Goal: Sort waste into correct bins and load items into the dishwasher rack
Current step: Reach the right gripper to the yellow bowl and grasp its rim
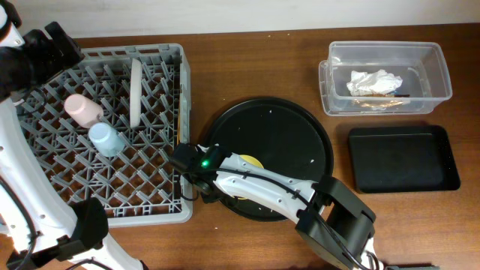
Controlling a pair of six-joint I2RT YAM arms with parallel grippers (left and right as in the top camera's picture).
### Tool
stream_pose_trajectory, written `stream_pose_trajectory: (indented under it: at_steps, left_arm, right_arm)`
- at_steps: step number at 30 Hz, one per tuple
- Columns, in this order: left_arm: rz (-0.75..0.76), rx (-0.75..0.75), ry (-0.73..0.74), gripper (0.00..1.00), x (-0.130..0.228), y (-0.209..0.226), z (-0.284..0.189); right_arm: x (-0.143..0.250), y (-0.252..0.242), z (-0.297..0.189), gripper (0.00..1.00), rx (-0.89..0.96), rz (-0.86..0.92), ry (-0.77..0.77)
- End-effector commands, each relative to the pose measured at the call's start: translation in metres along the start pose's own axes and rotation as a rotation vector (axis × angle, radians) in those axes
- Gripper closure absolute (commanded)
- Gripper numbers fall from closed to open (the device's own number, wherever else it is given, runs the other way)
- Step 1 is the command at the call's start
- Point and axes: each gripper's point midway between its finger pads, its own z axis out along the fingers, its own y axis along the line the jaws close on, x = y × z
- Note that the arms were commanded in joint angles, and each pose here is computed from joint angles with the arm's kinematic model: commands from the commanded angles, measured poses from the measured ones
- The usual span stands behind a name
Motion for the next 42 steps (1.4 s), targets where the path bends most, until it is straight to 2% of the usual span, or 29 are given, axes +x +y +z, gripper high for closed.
stream_pose_trajectory:
  at_steps: [1,6,9,19,30,32,42]
  left_arm:
    - [-0.008,0.0,-0.031,0.01,-0.002,0.0,-0.012]
    - [-0.007,0.0,-0.031,0.01,-0.002,0.0,-0.012]
    - [-0.008,0.0,-0.031,0.01,-0.002,0.0,-0.012]
    - [-0.008,0.0,-0.031,0.01,-0.002,0.0,-0.012]
    - [-0.007,0.0,-0.031,0.01,-0.002,0.0,-0.012]
    - [-0.008,0.0,-0.031,0.01,-0.002,0.0,-0.012]
    - [-0.008,0.0,-0.031,0.0,-0.002,0.0,-0.012]
  right_arm:
    - [-0.001,-0.004,-0.002,0.85,0.011,0.011,-0.012]
    - [0.001,-0.002,0.001,0.85,0.005,0.01,0.005]
    - [0.002,-0.002,0.003,0.91,0.008,0.009,0.009]
    - [0.003,-0.003,0.003,0.9,0.01,0.008,0.013]
    - [0.007,-0.003,0.007,0.92,0.011,0.007,0.026]
    - [0.009,-0.005,0.01,0.96,0.016,0.006,0.031]
    - [0.006,-0.005,0.008,0.96,0.018,-0.014,0.021]
